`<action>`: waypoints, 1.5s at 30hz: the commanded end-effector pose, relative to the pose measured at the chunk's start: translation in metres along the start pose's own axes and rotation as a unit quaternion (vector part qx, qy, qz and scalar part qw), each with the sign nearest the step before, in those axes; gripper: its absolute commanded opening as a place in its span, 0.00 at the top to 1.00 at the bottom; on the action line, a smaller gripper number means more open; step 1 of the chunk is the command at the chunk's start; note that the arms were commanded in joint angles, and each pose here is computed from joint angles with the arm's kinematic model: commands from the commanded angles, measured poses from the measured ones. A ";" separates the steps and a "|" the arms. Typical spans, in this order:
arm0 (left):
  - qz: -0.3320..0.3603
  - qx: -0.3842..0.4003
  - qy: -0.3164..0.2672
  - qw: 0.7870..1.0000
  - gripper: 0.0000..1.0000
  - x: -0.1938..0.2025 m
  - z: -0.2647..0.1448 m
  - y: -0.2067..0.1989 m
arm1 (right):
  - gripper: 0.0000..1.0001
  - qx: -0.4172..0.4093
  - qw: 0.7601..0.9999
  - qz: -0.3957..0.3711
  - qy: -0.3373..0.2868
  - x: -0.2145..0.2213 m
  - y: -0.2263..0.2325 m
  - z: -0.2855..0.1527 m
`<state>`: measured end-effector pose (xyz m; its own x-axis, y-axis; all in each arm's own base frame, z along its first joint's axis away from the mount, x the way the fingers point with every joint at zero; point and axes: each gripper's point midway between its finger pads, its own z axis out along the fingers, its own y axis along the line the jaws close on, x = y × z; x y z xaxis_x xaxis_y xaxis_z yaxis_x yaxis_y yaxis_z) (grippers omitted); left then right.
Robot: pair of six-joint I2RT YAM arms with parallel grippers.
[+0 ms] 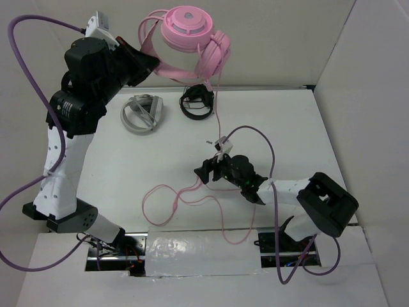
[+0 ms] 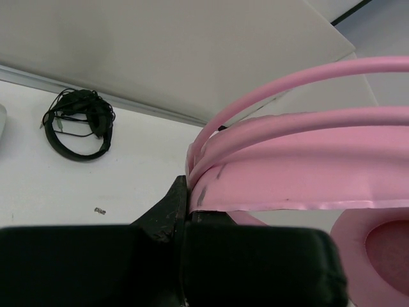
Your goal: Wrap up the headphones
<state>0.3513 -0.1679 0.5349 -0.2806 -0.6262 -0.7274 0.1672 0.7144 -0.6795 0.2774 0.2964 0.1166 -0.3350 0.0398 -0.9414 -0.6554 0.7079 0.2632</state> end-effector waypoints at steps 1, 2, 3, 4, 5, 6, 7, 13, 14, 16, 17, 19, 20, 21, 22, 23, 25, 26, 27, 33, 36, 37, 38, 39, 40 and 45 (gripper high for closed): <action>-0.024 0.084 -0.086 0.992 1.00 -0.051 -0.036 -0.046 | 0.13 -0.073 0.996 0.002 -0.051 -0.038 0.038 0.013; -0.024 0.083 -0.086 0.993 1.00 -0.051 -0.035 -0.046 | 0.17 -0.076 0.996 -0.003 -0.044 -0.034 0.039 0.015; -0.023 0.080 -0.084 0.993 1.00 -0.050 -0.033 -0.045 | 0.27 -0.080 0.996 -0.002 -0.043 -0.033 0.042 0.016; -0.024 0.077 -0.087 0.993 1.00 -0.051 -0.032 -0.044 | 0.33 -0.082 0.996 -0.002 -0.042 -0.032 0.043 0.015; -0.024 0.073 -0.088 0.993 1.00 -0.051 -0.032 -0.042 | 0.47 -0.080 0.996 -0.002 -0.035 -0.028 0.042 0.014; -0.024 0.068 -0.090 0.993 1.00 -0.051 -0.030 -0.040 | 0.54 -0.087 0.996 -0.007 -0.026 -0.024 0.044 0.013; -0.023 0.061 -0.096 0.993 1.00 -0.053 -0.029 -0.037 | 0.63 -0.095 0.995 -0.017 -0.018 -0.022 0.046 0.010; -0.027 0.020 -0.087 0.996 1.00 -0.042 -0.010 -0.018 | 1.00 -0.126 0.989 0.012 0.077 0.026 0.054 -0.015; -0.029 -0.004 -0.088 0.996 1.00 -0.039 -0.002 -0.007 | 1.00 -0.097 0.990 0.031 0.097 0.030 0.047 -0.017; -0.033 -0.025 -0.078 0.996 1.00 -0.031 0.006 0.003 | 1.00 -0.071 0.990 0.041 0.112 0.033 0.040 -0.020; -0.033 -0.044 -0.081 0.995 1.00 -0.029 0.012 0.011 | 1.00 -0.056 0.990 0.045 0.120 0.035 0.036 -0.023; -0.044 -0.083 -0.064 0.994 1.00 -0.015 0.026 0.030 | 1.00 -0.011 0.988 0.053 0.147 0.038 0.025 -0.031; -0.049 -0.095 -0.056 0.993 1.00 -0.010 0.031 0.036 | 1.00 0.012 0.985 0.059 0.159 0.039 0.019 -0.033; -0.057 -0.109 -0.042 0.992 1.00 -0.002 0.040 0.045 | 1.00 0.026 0.984 0.065 0.167 0.037 0.016 -0.036; -0.062 -0.120 -0.026 0.991 1.00 0.006 0.043 0.052 | 1.00 0.049 0.979 0.069 0.187 0.036 0.011 -0.041; -0.068 -0.126 -0.013 0.990 1.00 0.014 0.048 0.058 | 1.00 0.079 0.977 0.071 0.186 0.033 0.004 -0.041; -0.084 -0.144 0.005 0.986 1.00 0.027 0.055 0.069 | 1.00 0.105 0.970 0.080 0.202 0.026 0.001 -0.046; -0.086 -0.156 0.013 0.984 1.00 0.035 0.058 0.077 | 1.00 0.129 0.967 0.084 0.202 0.023 -0.005 -0.048; -0.093 -0.161 0.019 0.982 1.00 0.040 0.061 0.080 | 1.00 0.141 0.965 0.087 0.204 0.020 -0.007 -0.047; -0.099 -0.221 0.034 0.970 1.00 0.057 0.067 0.114 | 1.00 0.144 0.978 0.071 0.134 -0.021 -0.012 -0.064; -0.101 -0.243 0.035 0.964 1.00 0.054 0.068 0.133 | 1.00 0.131 0.985 0.085 0.077 -0.041 -0.020 -0.089; -0.109 -0.251 0.037 0.961 1.00 0.050 0.069 0.142 | 1.00 0.136 0.985 0.097 0.050 -0.055 -0.025 -0.104; -0.109 -0.251 0.037 0.961 1.00 0.050 0.069 0.142 | 1.00 0.148 0.983 0.097 0.056 -0.049 -0.032 -0.106; -0.109 -0.251 0.039 0.961 1.00 0.050 0.070 0.145 | 1.00 0.162 0.980 0.105 0.049 -0.049 -0.038 -0.111; -0.112 -0.256 0.034 0.960 1.00 0.046 0.069 0.150 | 1.00 0.169 0.978 0.114 0.035 -0.054 -0.041 -0.119; -0.119 -0.252 0.034 0.960 1.00 0.041 0.067 0.156 | 1.00 0.237 0.959 0.150 0.041 -0.032 -0.076 -0.138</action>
<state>0.4233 -0.0947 0.3558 -0.3867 -0.7249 -0.5700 -0.4661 0.6870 -0.5575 0.2470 0.1658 0.1864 -0.4660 0.2416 -0.8512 -0.2615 0.8814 0.3933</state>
